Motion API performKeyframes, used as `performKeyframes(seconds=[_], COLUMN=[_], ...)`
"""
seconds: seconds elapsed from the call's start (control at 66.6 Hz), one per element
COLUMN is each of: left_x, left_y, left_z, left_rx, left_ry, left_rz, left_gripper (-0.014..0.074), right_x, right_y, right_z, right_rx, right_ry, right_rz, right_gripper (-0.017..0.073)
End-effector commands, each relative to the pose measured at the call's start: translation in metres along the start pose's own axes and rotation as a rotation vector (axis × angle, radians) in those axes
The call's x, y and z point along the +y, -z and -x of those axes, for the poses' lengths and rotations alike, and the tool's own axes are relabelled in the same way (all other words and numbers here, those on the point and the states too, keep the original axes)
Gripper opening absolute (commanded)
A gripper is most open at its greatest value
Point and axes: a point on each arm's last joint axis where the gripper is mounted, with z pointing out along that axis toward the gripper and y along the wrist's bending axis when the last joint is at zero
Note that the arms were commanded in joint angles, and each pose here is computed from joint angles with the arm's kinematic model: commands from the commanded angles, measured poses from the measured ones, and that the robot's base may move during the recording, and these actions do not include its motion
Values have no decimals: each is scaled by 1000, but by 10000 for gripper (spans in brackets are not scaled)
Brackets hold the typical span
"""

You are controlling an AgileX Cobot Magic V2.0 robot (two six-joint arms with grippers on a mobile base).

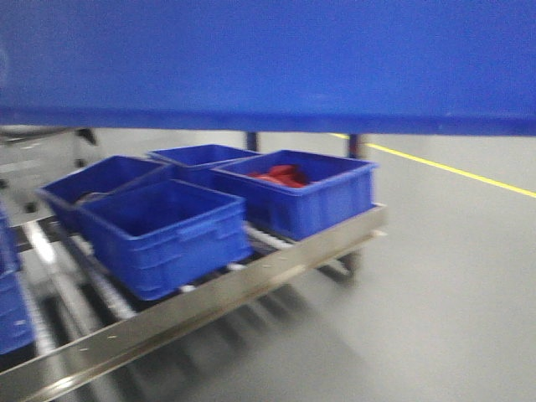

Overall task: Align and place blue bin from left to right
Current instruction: 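Approach the other roller rack with the held bin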

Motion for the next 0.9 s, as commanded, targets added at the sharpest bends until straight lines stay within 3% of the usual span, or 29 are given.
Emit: performKeyframes(seconds=[0.0, 0.886], left_x=[1, 1], left_y=[10, 10], left_z=[10, 11], left_rx=[-97, -99], left_ry=[-19, -20], left_rz=[-32, -32], left_gripper=[-111, -111], right_x=[0, 0], right_y=[8, 8], right_z=[9, 9], right_rx=[-92, -92], right_ry=[26, 26], right_rz=[35, 35], right_gripper=[-78, -78])
